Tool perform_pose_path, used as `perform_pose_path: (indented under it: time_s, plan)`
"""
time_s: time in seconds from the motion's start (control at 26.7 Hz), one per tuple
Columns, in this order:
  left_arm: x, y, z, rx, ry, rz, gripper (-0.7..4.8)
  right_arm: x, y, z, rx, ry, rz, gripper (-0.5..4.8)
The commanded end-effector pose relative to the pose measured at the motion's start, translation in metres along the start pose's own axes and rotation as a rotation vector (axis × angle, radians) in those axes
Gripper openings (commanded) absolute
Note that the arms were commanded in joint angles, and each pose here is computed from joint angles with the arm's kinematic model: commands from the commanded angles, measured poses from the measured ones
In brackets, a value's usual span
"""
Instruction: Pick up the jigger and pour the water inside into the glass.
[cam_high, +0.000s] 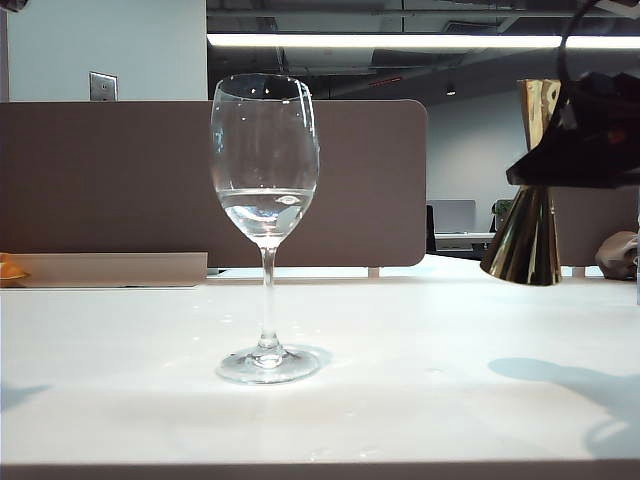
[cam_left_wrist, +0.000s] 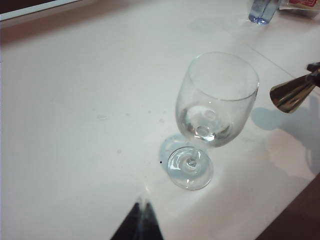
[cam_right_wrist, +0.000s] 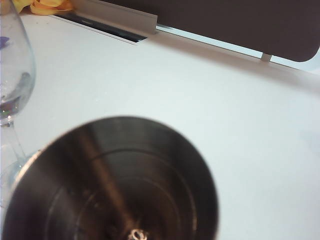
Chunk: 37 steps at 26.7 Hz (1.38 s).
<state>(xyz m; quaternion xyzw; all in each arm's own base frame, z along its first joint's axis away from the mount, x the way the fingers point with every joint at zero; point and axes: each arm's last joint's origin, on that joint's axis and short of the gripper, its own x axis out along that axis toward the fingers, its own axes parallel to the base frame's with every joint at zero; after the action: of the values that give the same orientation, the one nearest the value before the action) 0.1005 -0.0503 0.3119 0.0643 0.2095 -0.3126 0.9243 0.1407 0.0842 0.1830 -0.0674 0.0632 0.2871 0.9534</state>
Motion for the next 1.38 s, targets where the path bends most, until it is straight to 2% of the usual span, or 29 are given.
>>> perform_pose_path:
  time_s: [0.04, 1.38]
  plan:
    - [-0.001, 0.000, 0.001, 0.005, -0.009, 0.000, -0.05, 0.000, -0.001, 0.004, 0.021, -0.042, -0.006, -0.01]
    - [-0.001, 0.000, 0.001, 0.005, -0.009, 0.000, -0.05, 0.052, 0.000, -0.022, 0.033, 0.157, 0.034, -0.01]
